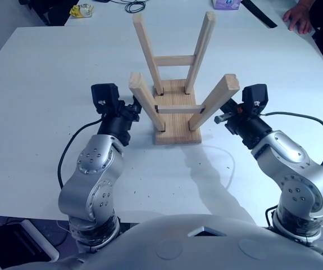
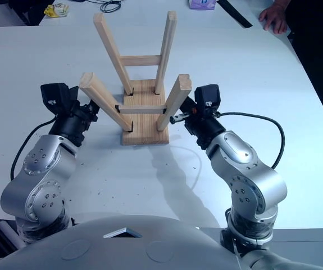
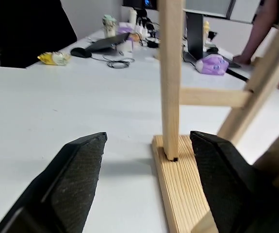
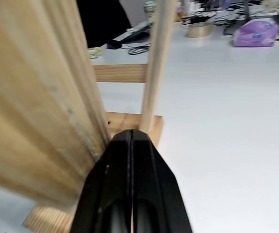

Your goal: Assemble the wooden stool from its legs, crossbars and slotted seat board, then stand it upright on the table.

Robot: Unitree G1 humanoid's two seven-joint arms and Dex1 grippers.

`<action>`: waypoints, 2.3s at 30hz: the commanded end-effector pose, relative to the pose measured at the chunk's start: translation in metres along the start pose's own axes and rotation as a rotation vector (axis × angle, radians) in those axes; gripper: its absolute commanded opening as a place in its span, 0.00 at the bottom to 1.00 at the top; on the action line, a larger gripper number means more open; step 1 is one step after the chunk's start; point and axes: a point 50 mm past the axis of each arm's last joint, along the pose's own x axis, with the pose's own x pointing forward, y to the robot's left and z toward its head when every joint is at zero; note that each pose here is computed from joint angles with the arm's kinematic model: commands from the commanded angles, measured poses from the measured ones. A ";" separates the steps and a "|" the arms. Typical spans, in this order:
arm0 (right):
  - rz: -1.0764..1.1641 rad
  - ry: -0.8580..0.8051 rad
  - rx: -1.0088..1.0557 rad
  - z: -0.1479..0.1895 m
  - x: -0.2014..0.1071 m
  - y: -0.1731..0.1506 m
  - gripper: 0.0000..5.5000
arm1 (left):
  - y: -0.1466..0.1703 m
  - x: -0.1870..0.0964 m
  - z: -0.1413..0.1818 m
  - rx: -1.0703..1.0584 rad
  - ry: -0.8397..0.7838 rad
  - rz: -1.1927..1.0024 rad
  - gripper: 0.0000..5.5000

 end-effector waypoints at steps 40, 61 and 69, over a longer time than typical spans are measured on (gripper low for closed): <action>0.264 -0.344 -0.004 0.082 0.021 0.023 0.00 | -0.008 0.003 0.096 -0.060 -0.482 -0.327 0.00; 0.348 0.032 -0.071 0.026 0.031 0.016 0.00 | -0.016 0.021 0.029 -0.117 -0.094 -0.446 0.00; 0.342 -0.090 -0.053 0.037 0.039 0.020 0.00 | -0.005 0.028 0.019 -0.156 -0.068 -0.418 0.00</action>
